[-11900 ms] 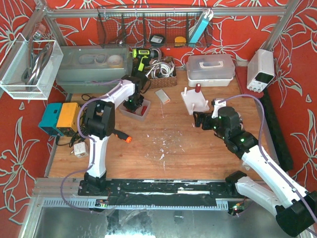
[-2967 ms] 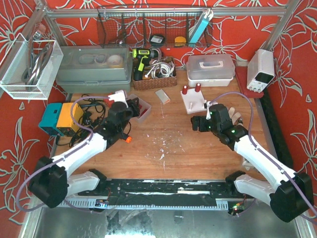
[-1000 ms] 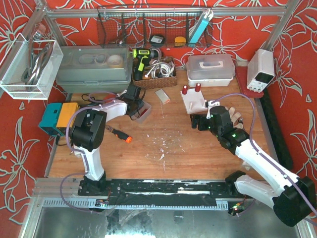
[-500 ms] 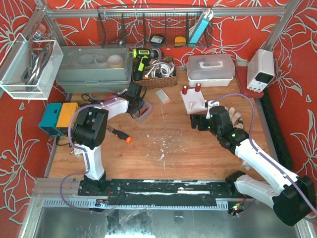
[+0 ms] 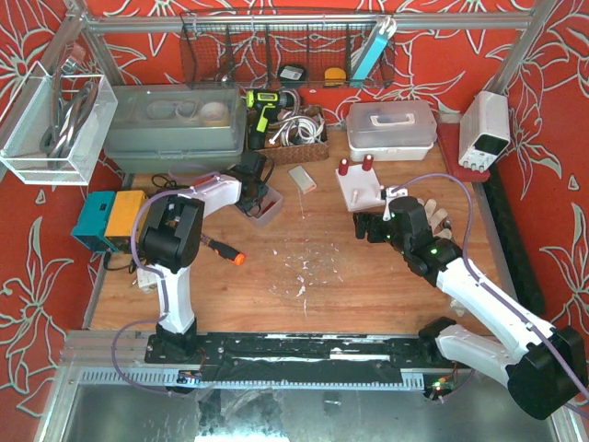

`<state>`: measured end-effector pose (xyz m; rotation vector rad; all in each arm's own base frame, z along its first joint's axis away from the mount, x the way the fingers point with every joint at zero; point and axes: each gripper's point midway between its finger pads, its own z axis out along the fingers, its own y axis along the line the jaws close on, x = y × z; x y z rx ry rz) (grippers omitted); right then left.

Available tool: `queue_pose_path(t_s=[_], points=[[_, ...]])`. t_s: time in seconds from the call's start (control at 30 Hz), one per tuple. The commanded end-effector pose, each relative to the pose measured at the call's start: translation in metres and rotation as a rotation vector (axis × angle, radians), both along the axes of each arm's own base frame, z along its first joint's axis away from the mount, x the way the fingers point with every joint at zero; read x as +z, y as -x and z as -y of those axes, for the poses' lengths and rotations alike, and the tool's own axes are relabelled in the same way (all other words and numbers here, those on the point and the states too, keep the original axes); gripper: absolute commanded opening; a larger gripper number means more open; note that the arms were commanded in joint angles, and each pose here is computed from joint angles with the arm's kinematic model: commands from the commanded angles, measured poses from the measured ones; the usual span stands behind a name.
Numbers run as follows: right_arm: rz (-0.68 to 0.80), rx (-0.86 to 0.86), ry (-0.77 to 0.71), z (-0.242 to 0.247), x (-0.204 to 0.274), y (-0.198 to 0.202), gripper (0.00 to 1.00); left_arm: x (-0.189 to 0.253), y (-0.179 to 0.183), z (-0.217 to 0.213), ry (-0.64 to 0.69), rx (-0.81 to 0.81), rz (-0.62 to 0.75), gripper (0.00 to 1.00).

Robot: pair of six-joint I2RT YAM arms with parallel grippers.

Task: Install the large spring

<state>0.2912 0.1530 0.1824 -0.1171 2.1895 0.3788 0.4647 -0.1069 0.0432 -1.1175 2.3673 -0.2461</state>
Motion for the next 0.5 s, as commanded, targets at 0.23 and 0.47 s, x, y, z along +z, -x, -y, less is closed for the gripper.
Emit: queue_pose_path(t_s=[0.23, 0.47], points=[[0.018, -0.006, 0.018, 0.001, 0.002, -0.001, 0.99, -0.017, 0.013, -0.012, -0.043, 0.043, -0.087, 0.36], [0.018, -0.007, 0.018, 0.001, 0.002, 0.0, 0.99, -0.006, 0.011, -0.014, -0.047, 0.049, -0.062, 0.26]])
